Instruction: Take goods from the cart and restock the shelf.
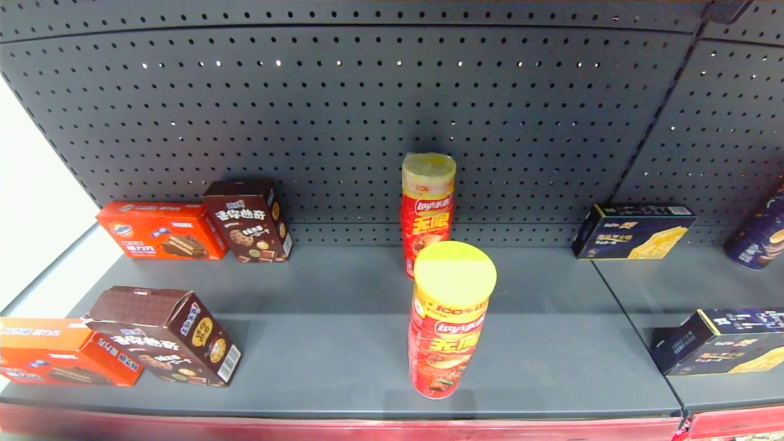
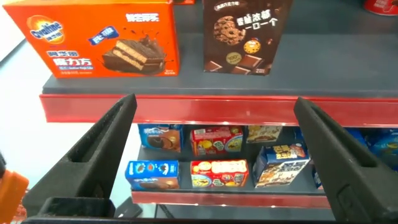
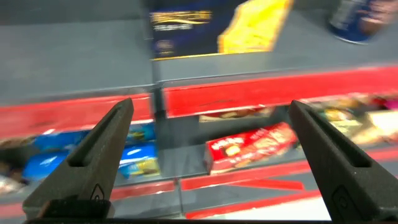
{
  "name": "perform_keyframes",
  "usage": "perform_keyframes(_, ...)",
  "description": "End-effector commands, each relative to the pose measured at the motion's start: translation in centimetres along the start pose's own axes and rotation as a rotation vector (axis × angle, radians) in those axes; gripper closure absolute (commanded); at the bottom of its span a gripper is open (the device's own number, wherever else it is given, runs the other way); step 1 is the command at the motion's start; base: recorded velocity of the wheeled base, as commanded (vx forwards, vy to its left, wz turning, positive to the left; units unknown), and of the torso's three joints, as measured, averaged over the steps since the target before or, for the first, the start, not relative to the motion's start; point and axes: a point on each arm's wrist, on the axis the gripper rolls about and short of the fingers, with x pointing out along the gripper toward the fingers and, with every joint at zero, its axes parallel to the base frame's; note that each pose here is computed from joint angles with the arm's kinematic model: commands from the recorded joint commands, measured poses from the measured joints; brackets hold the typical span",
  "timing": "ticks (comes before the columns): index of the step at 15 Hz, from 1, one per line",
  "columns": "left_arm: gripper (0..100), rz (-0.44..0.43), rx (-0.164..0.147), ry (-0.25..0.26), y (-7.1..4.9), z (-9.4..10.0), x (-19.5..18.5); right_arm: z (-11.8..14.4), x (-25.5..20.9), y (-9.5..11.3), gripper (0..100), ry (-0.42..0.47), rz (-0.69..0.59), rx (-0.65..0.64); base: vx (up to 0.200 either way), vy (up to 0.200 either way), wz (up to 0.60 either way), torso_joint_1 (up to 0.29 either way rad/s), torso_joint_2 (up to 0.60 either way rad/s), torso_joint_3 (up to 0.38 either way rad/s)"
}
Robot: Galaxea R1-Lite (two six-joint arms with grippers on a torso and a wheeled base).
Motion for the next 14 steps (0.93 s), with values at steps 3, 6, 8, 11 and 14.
perform_keyframes(3, 0, 0.000, -0.001, 0.000, 0.00, 0.04, 0.00, -0.04, -0.01, -0.82, 0, -0.029, 0.394, -0.037, 0.000, 0.000, 0.00, 0.000, 0.00, 0.000)
perform_keyframes(6, 0, -0.001, 0.001, 0.003, 0.00, 0.01, 0.00, -0.08, -0.08, -0.87, 0, -0.035, 0.307, -0.018, 0.000, 0.000, 0.00, 0.000, 0.00, 0.000)
perform_keyframes(8, 0, -0.001, 0.001, 0.002, 0.00, 0.02, 0.00, 0.06, 0.26, -0.62, 0, 0.017, 0.246, -0.026, 0.000, 0.000, 0.00, 0.000, 0.00, 0.000)
perform_keyframes(11, 0, 0.000, 0.001, 0.002, 0.00, 0.00, 0.02, 0.10, 0.38, -0.50, 0, 0.038, 0.180, -0.024, 0.000, 0.000, 0.00, 0.000, 0.00, 0.000)
perform_keyframes(14, 0, 0.003, -0.002, 0.002, 0.01, 0.00, 0.02, 0.00, 0.10, -0.46, 0, 0.006, 0.104, -0.007, 0.000, 0.000, 0.00, 0.000, 0.00, 0.000)
